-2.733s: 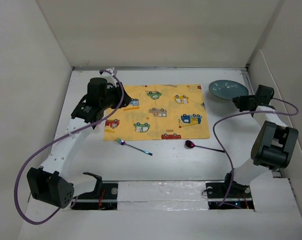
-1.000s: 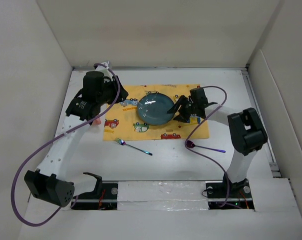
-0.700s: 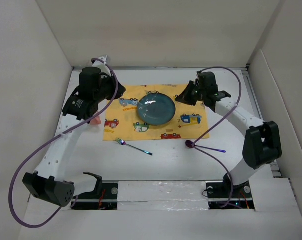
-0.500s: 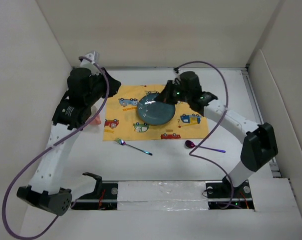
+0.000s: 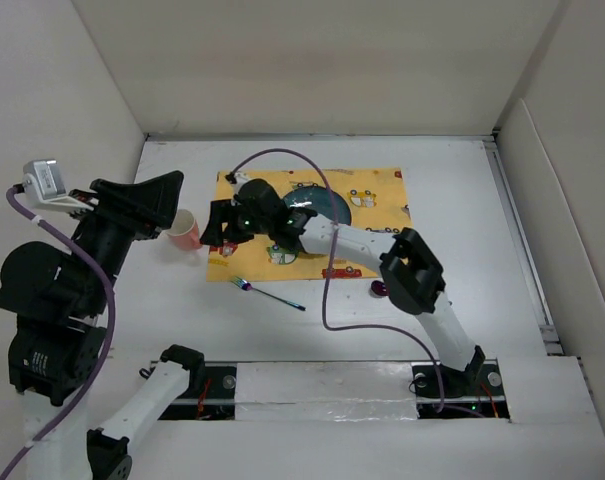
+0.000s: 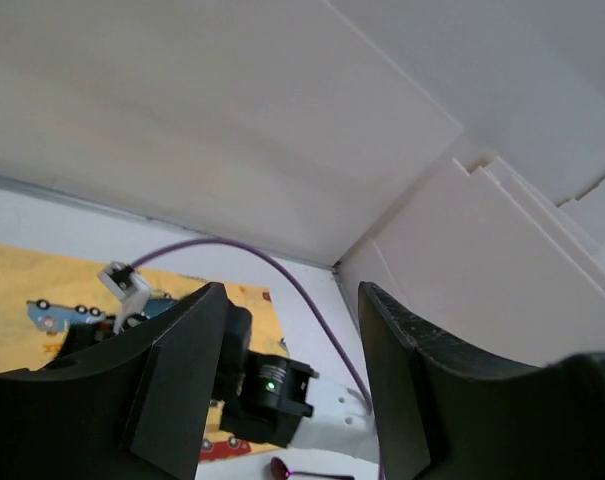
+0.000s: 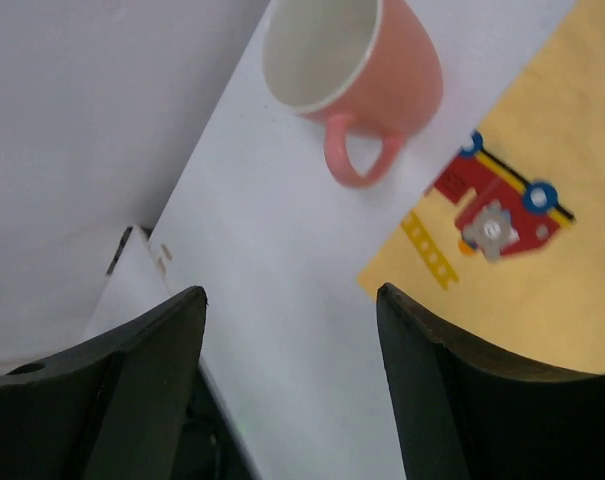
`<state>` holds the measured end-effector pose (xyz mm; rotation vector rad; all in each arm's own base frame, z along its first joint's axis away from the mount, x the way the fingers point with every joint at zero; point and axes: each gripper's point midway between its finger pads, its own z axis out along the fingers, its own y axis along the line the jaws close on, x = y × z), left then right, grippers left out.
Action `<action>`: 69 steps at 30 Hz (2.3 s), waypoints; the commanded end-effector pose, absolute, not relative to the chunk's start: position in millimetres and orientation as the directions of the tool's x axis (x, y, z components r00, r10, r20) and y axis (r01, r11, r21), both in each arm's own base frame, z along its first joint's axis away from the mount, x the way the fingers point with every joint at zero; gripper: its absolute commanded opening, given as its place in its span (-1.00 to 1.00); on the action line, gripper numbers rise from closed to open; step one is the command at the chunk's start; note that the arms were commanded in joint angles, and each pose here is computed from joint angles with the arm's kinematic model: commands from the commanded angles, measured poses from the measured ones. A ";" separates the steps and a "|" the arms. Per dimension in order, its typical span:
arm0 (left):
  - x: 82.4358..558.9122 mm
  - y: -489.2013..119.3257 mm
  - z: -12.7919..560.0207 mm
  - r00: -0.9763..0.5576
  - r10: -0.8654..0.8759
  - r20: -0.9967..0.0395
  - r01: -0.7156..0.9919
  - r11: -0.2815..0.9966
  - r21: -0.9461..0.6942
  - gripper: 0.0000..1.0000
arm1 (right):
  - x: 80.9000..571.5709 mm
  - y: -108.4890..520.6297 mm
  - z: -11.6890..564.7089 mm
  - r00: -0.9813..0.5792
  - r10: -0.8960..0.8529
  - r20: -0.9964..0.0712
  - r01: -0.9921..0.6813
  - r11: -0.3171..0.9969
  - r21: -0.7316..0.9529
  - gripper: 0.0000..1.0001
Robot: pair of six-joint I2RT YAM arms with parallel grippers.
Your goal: Set the dinner table for one person
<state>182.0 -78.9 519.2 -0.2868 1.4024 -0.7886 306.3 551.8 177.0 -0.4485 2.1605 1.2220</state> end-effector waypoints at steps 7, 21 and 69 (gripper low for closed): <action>176.4 -84.4 465.6 -0.198 -0.565 -0.801 0.243 0.763 -0.599 0.04 | 314.7 622.2 149.0 -0.648 -0.094 -0.756 -0.651 0.582 0.487 0.57; 173.1 -82.2 435.2 -0.276 -0.484 -0.830 0.202 0.815 -0.543 0.04 | 358.8 650.9 150.9 -0.486 0.092 -0.869 -0.642 0.637 0.427 0.24; 281.1 -144.6 346.7 -0.378 -0.443 -0.813 0.273 0.786 -0.555 0.09 | 547.8 111.0 253.5 -0.214 0.360 -0.908 0.130 0.932 0.339 -1.00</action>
